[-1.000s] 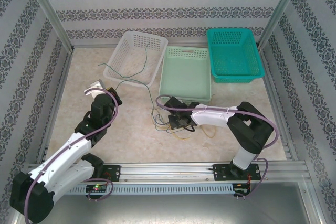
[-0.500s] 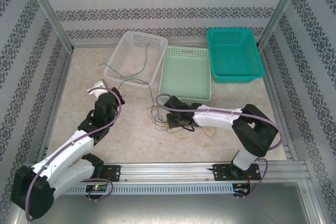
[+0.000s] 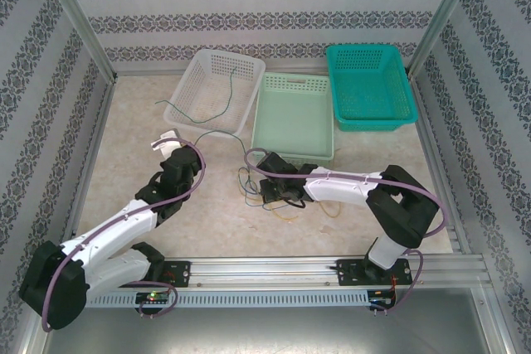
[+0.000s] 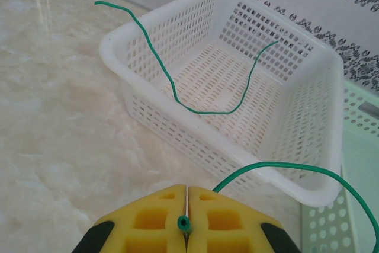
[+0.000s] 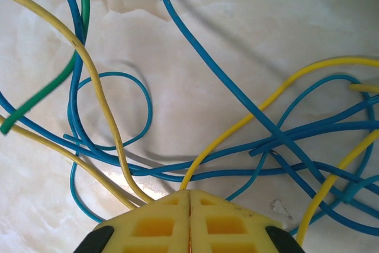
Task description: Untangle the cables
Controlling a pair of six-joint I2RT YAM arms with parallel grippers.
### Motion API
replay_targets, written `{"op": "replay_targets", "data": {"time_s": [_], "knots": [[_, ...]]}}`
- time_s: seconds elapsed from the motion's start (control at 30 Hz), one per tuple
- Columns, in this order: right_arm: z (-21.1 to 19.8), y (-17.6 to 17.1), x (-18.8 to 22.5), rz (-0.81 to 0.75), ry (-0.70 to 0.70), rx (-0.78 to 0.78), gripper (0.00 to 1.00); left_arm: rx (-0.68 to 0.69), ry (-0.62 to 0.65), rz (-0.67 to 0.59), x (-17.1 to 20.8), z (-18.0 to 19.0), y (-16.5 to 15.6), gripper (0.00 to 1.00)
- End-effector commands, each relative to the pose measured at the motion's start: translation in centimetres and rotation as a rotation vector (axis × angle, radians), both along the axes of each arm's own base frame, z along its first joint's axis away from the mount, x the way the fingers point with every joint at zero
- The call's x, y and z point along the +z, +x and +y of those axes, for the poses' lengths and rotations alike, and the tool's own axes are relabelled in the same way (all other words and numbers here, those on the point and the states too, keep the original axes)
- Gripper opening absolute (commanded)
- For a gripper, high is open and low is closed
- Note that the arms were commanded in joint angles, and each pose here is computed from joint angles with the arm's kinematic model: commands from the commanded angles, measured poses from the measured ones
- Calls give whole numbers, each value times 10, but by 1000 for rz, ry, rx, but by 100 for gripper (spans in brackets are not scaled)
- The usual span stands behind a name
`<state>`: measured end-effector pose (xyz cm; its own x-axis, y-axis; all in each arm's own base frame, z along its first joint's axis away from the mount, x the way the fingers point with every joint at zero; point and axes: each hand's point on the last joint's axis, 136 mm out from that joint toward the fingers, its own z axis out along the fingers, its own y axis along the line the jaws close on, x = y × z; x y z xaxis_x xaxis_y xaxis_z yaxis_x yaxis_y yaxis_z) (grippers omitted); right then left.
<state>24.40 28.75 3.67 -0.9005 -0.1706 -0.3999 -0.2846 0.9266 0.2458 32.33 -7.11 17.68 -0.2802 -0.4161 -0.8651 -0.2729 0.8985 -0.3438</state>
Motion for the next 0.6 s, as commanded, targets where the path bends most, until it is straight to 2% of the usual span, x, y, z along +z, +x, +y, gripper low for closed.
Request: {"op": "replay_targets", "data": {"time_s": [0.0, 0.23, 0.57], "knots": [[4, 1, 8, -18, 4, 3, 9, 47, 16, -62, 15, 5, 2, 0], [-2, 1, 8, -28, -8, -4, 10, 103, 116, -82, 23, 17, 2, 0], [-13, 5, 13, -54, -44, -12, 12, 93, 153, -96, 18, 8, 12, 0]]}}
